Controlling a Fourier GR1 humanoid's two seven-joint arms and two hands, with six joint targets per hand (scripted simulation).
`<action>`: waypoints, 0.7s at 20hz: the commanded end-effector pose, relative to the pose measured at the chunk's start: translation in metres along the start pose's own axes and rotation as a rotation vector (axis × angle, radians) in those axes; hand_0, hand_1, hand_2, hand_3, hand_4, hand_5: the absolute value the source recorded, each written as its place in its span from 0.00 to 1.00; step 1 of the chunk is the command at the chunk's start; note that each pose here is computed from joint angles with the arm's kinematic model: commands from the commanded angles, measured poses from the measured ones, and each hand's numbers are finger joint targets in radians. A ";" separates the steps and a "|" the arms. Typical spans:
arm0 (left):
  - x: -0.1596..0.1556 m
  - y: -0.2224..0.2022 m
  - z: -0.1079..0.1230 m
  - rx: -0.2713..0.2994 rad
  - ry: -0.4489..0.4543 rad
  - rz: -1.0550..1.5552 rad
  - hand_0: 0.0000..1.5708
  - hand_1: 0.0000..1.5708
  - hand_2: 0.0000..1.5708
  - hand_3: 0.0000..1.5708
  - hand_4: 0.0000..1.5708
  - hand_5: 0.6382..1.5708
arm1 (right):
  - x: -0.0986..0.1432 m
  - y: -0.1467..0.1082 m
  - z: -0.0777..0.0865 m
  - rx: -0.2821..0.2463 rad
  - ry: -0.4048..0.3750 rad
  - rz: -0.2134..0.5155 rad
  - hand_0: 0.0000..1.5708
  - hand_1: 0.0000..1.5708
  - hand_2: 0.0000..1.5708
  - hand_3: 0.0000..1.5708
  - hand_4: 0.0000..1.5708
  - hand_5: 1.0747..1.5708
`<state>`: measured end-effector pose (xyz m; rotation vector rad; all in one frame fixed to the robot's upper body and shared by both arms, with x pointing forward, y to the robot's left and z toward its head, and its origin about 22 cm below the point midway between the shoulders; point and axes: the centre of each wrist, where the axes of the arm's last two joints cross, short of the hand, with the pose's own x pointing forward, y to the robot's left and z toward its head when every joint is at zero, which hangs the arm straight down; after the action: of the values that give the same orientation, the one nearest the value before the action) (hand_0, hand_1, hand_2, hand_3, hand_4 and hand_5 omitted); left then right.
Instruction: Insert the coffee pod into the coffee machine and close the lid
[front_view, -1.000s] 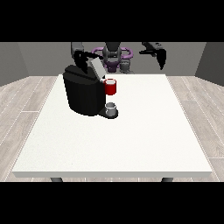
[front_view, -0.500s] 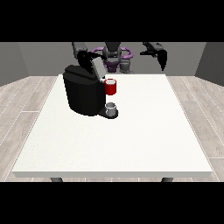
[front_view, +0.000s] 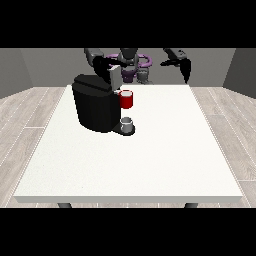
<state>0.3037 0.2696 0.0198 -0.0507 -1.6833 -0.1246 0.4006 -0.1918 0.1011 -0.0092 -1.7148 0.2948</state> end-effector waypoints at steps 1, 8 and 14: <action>0.002 0.000 -0.006 0.008 -0.027 -0.008 0.00 0.00 0.00 0.00 0.11 1.00 | 0.017 0.025 -0.008 0.085 -0.084 0.108 0.00 0.00 0.00 0.00 0.11 1.00; 0.005 -0.012 -0.009 -0.037 -0.052 -0.006 0.00 0.00 0.00 0.00 0.12 1.00 | 0.030 0.036 -0.008 0.080 -0.066 0.092 0.00 0.00 0.00 0.00 0.07 1.00; -0.001 -0.032 -0.002 -0.035 -0.085 0.038 0.00 0.00 0.00 0.00 0.16 1.00 | 0.016 0.056 0.001 0.153 -0.143 0.031 0.00 0.00 0.00 0.00 0.08 1.00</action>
<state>0.3090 0.2530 0.0255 -0.1007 -1.7676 -0.1517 0.3965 -0.1526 0.1164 0.0292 -1.8042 0.4257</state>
